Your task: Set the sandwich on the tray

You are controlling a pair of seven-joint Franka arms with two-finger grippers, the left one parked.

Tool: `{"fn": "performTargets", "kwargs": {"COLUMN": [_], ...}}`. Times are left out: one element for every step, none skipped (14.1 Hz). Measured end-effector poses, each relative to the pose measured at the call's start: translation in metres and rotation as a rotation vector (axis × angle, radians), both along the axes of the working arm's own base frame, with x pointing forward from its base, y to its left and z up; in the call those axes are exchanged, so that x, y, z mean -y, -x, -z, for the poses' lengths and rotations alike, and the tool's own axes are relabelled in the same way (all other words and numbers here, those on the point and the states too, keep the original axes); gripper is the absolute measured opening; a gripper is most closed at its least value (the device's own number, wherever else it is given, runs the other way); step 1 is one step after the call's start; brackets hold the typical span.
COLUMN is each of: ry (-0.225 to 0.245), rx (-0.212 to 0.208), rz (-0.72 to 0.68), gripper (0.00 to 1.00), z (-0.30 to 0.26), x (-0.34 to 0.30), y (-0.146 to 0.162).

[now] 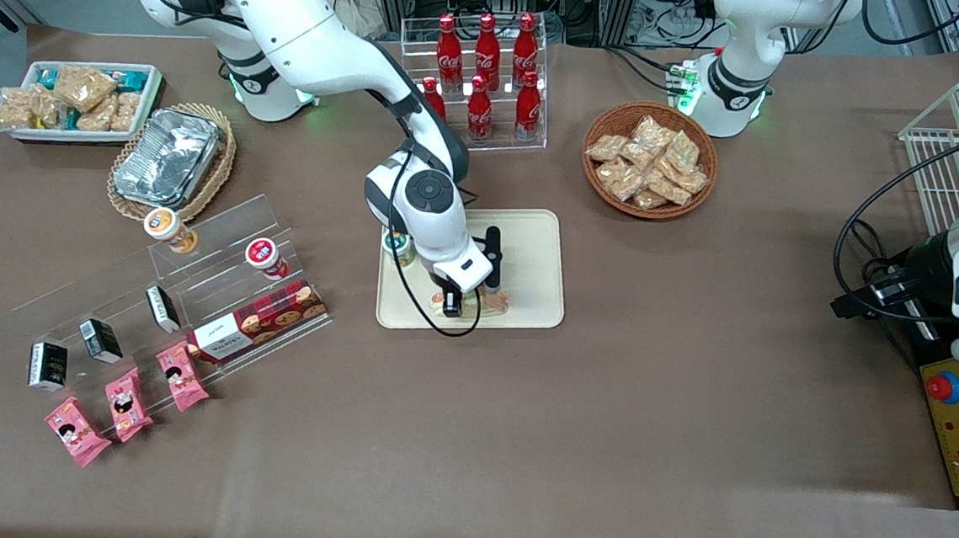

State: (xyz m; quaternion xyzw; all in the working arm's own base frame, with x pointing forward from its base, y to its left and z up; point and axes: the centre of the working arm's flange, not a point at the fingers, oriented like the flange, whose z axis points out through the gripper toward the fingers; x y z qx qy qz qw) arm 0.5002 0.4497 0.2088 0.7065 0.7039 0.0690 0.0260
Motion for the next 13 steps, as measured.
{"fn": "performTargets", "kwargs": {"ry": [-0.005,-0.011,-0.007,0.005,0.017,0.029,0.039,0.048,0.051,0.052,0.052,0.049,0.038], "rx": [0.003,0.003,-0.009,-0.025,-0.039,-0.053,-0.064,-0.071,-0.071,-0.068,-0.063,-0.055,-0.045], "rz": [0.029,0.082,0.149,0.216,0.28,0.357,0.449,0.563,0.684,0.792,0.88,0.951,1.011], "gripper": [0.78,0.89,0.98,0.99,0.99,0.99,0.99,0.99,0.99,0.99,0.99,0.99,0.99], "z": [-0.003,-0.009,-0.019,-0.033,-0.052,-0.073,-0.096,-0.118,-0.14,-0.161,-0.18,-0.2,-0.22], "x": [0.002,0.005,0.01,0.015,0.019,0.024,0.029,0.037,0.047,0.059,0.074,0.093,0.115], "y": [-0.004,-0.008,-0.011,-0.013,-0.014,-0.014,-0.012,-0.012,-0.013,-0.015,-0.019,-0.025,-0.033]}}
